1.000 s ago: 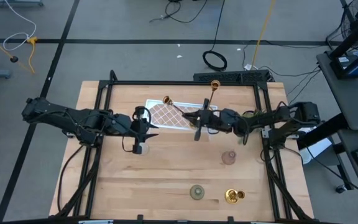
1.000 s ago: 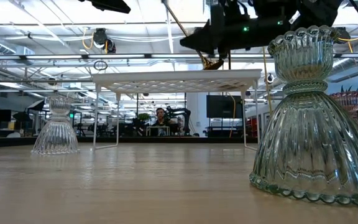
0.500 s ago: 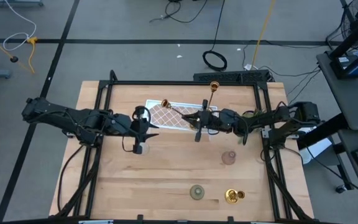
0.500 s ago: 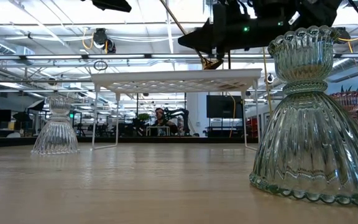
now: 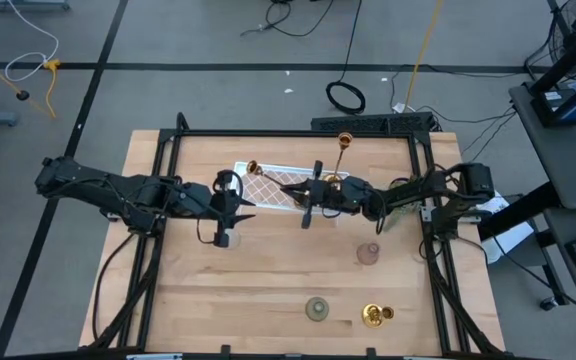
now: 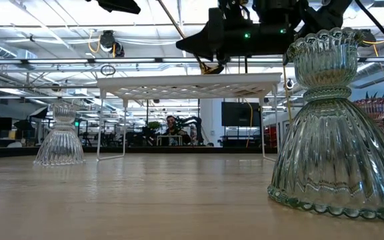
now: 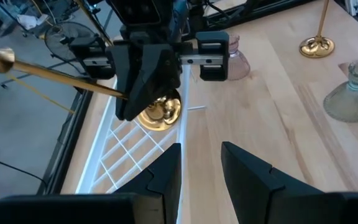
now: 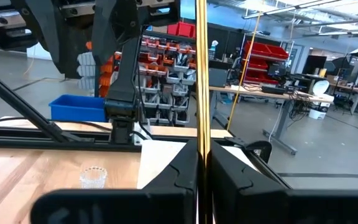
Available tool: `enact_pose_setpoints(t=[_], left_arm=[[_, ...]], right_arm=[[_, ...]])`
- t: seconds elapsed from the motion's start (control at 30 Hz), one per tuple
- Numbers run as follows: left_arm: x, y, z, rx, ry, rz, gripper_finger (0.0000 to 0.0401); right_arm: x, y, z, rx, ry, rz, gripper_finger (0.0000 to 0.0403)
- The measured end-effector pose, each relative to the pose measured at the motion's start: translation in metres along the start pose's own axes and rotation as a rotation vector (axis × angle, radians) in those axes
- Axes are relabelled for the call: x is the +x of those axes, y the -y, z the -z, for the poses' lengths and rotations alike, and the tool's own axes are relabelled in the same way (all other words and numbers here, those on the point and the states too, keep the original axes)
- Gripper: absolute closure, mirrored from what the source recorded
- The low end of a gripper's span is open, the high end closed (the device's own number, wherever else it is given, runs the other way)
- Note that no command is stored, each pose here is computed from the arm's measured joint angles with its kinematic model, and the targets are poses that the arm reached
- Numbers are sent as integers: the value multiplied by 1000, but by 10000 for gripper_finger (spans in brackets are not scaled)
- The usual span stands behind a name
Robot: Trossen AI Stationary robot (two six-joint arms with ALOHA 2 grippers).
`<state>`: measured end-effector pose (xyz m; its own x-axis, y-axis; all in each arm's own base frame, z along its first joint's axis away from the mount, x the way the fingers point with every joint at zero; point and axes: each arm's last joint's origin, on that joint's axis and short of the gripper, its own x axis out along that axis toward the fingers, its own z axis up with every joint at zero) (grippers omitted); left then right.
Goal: Pick & Place candle stick holders
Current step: Put the left gold candle holder on the shelf
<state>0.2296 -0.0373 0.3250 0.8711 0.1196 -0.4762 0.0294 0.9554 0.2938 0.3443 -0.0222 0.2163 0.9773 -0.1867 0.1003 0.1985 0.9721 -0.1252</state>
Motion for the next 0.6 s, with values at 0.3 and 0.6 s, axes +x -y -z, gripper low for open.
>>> enact_pose_setpoints(t=[0.3,0.6], left_arm=[[0,-1,0,-77,-7,-31,281],[16,-7,8,-158,-96,-163,281]], right_arm=[[0,0,3,-7,-36,-5,381],[-1,-1,5,-10,-48,-6,397]])
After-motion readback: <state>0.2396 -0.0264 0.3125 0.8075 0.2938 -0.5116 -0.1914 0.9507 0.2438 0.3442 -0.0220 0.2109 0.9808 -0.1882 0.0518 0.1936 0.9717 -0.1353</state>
